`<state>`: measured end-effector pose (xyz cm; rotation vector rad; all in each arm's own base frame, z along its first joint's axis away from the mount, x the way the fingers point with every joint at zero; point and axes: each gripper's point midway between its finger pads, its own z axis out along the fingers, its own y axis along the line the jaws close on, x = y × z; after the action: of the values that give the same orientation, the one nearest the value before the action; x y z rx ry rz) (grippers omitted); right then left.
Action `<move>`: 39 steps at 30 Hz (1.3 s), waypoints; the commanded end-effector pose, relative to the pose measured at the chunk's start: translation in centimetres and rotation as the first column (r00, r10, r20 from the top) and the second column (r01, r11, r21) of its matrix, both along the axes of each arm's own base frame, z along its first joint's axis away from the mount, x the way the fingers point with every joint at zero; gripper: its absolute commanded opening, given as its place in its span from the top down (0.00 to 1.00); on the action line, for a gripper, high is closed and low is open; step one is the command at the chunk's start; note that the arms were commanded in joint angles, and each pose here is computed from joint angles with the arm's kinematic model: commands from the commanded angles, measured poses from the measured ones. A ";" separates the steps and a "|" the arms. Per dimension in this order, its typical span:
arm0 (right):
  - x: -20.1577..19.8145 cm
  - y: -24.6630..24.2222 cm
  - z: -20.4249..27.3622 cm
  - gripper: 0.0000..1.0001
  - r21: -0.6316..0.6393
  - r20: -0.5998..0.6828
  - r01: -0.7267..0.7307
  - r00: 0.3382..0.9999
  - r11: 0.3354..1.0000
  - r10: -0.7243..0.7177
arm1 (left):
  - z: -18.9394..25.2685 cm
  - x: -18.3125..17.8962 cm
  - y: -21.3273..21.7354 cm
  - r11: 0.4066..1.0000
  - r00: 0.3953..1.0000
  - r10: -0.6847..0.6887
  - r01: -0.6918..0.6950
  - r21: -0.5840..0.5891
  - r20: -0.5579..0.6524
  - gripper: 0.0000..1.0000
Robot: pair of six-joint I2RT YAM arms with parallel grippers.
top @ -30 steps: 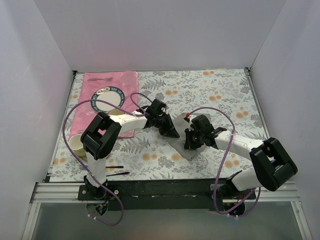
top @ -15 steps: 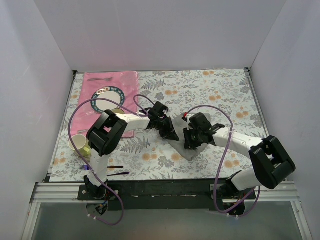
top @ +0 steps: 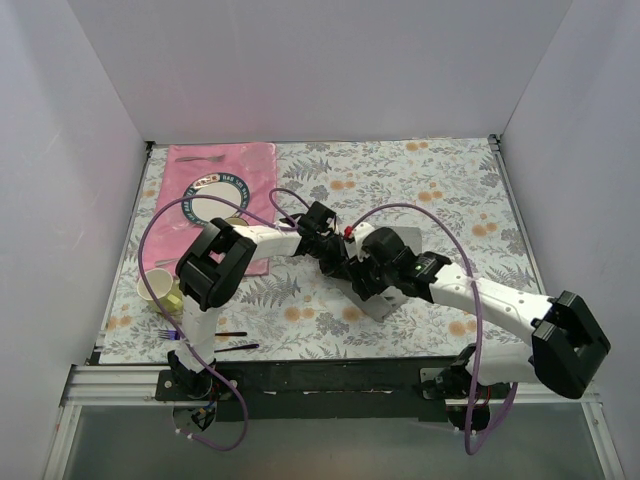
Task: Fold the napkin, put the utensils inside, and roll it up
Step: Roll the napkin with the utensil
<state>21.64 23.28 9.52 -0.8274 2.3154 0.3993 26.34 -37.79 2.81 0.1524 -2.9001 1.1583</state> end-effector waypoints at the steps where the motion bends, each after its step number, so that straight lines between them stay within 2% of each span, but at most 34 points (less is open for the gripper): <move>1: -0.5 0.8 -2.3 0.34 -0.123 0.045 -0.056 0.997 0.991 0.062 | -6.1 -2.7 3.7 0.975 0.995 0.010 0.013 0.223 -0.099 1.00; 6: -1.0 0.9 -4.3 0.36 -0.219 0.036 -0.068 0.996 0.973 0.077 | -6.1 -2.9 3.9 0.975 0.994 0.010 0.014 0.222 -0.106 1.00; 8: -1.1 1.7 -4.4 0.36 -0.210 0.040 -0.087 0.994 0.974 0.098 | -6.1 -2.9 4.1 0.975 0.994 0.014 0.011 0.222 -0.108 1.00; 16: -1.4 0.7 -6.9 0.36 -0.307 0.020 -0.108 0.993 0.946 0.120 | -6.2 -3.2 4.6 0.976 0.993 0.016 0.010 0.218 -0.114 1.00; 22: -1.5 0.0 -8.0 0.34 -0.339 0.013 -0.111 0.992 0.934 0.123 | -6.3 -3.3 4.7 0.976 0.993 0.011 0.015 0.216 -0.118 1.00; 30: -0.5 0.4 -6.2 0.32 -0.340 0.054 -0.098 0.991 0.935 0.124 | -6.5 -3.3 4.8 0.977 0.992 0.012 0.016 0.215 -0.128 1.00; 35: -0.6 -0.4 -7.4 0.31 -0.343 0.028 -0.089 0.994 0.935 0.105 | -6.3 -3.2 4.8 0.977 0.992 0.010 0.018 0.211 -0.128 1.00; 39: -1.1 -1.8 -9.4 0.31 -0.331 -0.054 -0.079 0.996 0.940 0.064 | -6.4 -3.3 4.8 0.978 0.991 0.009 0.020 0.209 -0.135 1.00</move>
<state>20.61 23.70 2.59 -1.0942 2.3426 0.0860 26.24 -37.54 2.72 0.1491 -2.8623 1.1973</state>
